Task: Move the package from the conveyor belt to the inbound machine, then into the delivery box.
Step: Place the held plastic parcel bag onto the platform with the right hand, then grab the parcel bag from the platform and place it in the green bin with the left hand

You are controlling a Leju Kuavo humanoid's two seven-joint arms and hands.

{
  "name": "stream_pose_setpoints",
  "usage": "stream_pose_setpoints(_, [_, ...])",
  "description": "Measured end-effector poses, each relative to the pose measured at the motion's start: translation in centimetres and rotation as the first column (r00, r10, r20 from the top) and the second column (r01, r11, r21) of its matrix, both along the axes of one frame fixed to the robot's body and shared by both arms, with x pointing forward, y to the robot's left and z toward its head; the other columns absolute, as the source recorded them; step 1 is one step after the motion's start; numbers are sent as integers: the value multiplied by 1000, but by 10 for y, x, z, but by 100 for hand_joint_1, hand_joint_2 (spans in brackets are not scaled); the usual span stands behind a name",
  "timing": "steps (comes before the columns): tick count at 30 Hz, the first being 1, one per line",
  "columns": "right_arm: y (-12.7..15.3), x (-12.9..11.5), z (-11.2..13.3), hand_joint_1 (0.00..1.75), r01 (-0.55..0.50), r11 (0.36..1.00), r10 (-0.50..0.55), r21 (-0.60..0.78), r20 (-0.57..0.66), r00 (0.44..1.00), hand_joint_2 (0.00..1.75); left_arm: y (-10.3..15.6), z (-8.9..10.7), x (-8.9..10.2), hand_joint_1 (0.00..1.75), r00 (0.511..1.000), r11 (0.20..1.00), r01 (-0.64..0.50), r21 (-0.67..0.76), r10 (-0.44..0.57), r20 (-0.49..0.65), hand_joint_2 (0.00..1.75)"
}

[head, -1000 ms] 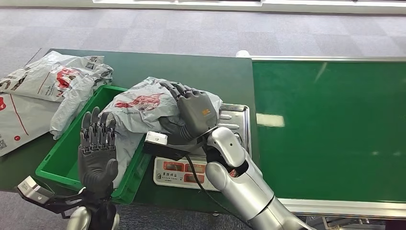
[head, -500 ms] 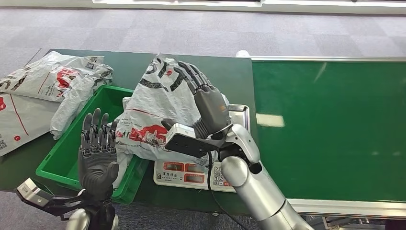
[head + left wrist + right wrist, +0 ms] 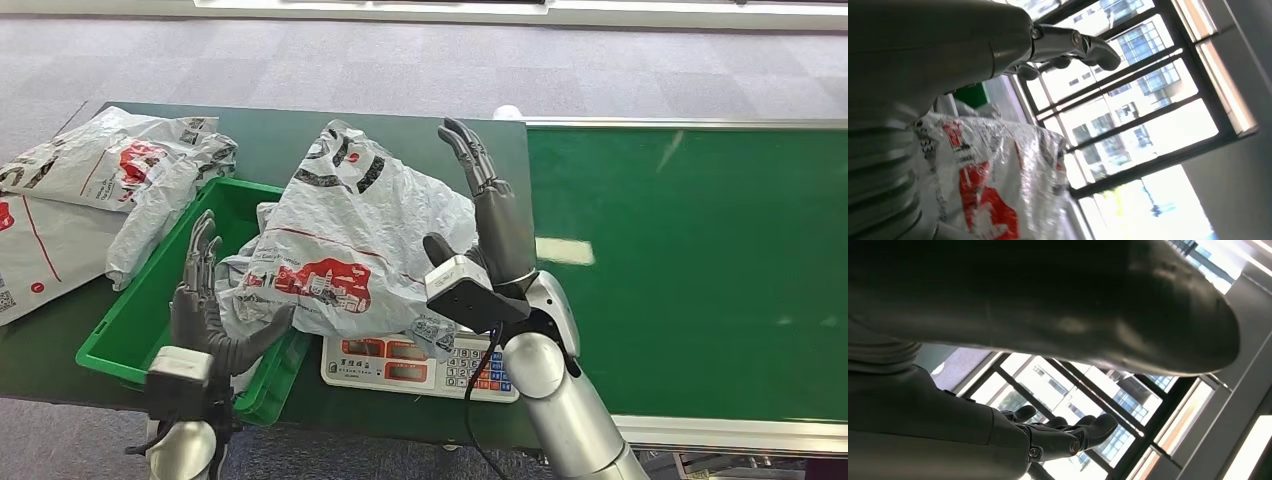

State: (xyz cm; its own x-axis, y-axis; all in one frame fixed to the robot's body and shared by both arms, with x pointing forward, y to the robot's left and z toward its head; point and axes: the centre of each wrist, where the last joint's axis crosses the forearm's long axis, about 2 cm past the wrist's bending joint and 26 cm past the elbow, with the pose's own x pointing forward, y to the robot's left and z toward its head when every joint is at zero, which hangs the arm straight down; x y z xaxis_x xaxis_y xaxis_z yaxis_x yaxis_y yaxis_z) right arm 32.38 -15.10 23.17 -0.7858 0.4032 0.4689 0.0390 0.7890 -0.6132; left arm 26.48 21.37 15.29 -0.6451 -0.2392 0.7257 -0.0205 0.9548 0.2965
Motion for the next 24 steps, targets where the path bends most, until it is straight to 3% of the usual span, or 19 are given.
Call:
stream_pose_setpoints(1, [-3, -1, 1, 0, 14, 1000, -14, 8, 9, 1000, 175, -2, 4, 8, 0, 999, 984, -45, 171, 44, 9, 175])
stream_pose_setpoints(4, [-7, -1, 4, 0, 46, 999, -47, 18, 31, 998, 175, -13, 12, 41, 0, 997, 836, -83, 543, 67, 49, 175])
stream_pose_setpoints(9, [-8, 0, 7, 0, 52, 998, -53, 35, 32, 998, 175, -28, 16, 86, 0, 998, 636, -59, 770, 8, 70, 175])
stream_pose_setpoints(15, [-4, 3, 14, 0, 36, 998, -38, 58, 34, 999, 175, -47, 10, 122, 0, 996, 378, 23, 925, -93, 14, 175])
stream_pose_setpoints(20, [-2, 4, 17, 0, 32, 997, -35, 64, 36, 999, 175, -56, -7, 130, 0, 984, 147, 109, 983, -154, -86, 175])
stream_pose_setpoints(23, [-1, 6, 17, 0, 32, 997, -34, 64, 33, 999, 175, -58, -11, 134, 0, 977, 60, 128, 990, -177, -115, 175])
stream_pose_setpoints(24, [-1, 6, 16, 0, 32, 997, -34, 64, 32, 999, 175, -59, -11, 135, 42, 976, 39, 132, 991, -182, -123, 175])
